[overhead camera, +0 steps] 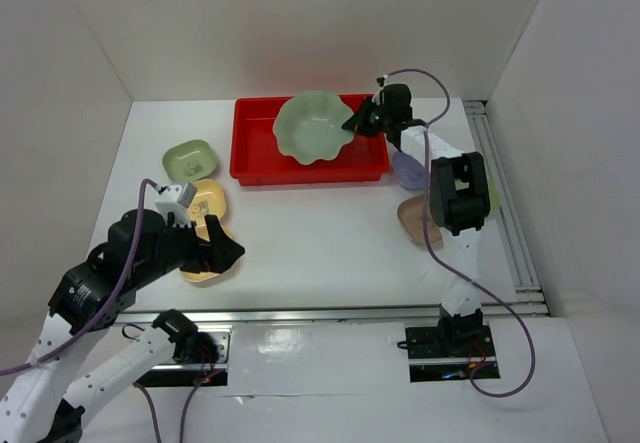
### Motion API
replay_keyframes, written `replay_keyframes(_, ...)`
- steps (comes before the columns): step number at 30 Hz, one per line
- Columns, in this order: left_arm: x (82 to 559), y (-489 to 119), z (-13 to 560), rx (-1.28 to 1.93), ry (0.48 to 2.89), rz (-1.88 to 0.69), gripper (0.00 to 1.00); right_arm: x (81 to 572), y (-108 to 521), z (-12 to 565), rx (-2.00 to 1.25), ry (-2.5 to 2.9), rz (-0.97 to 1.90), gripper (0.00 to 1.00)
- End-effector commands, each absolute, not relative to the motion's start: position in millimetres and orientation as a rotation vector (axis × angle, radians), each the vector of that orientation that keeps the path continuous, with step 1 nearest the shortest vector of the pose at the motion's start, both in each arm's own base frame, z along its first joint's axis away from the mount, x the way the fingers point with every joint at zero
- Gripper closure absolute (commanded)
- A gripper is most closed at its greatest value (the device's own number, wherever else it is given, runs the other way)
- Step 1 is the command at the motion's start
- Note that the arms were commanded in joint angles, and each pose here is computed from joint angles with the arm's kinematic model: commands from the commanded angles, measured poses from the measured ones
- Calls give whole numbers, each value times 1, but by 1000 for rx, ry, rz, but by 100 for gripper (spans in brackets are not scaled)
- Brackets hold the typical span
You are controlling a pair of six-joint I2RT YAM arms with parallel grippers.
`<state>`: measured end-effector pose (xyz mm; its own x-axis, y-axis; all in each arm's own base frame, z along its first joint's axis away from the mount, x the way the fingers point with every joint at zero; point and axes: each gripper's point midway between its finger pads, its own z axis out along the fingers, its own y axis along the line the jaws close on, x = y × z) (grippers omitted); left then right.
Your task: Place the plates into the plastic bin on the countertop
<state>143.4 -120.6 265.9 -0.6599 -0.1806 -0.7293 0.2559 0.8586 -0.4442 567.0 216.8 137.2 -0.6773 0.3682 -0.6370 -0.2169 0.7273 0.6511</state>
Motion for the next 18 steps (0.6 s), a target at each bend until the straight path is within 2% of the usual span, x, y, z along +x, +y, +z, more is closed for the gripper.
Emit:
replay_keyframes(1, 148, -129, 264, 105, 2171, -690, 0, 597, 230, 196, 29, 1948, 981, 99)
replay_keyframes(3, 150, -130, 258, 105, 2182, -686, 0, 602, 233, 177, 35, 1989, 990, 91)
replay_keyframes(4, 150, -130, 258, 105, 2182, -686, 0, 604, 235, 189, 15, 1964, 1004, 77)
replay_keyframes(5, 151, -128, 258, 97, 2180, -673, 0, 605, 235, 182, 20, 1976, 1003, 42)
replay_keyframes(8, 155, -123, 254, 49, 2196, -637, 0, 605, 234, 201, -8, 1944, 991, 10)
replay_keyframes(10, 159, -121, 257, 22, 2206, -614, 0, 602, 234, 213, -22, 1929, 985, 0)
replay_keyframes(14, 168, -121, 249, -37, 2258, -569, 0, 589, 228, 255, -68, 1890, 908, 0)
replay_keyframes(18, 186, -119, 227, -194, 2350, -468, 0, 549, 217, 296, -90, 1875, 768, 0)
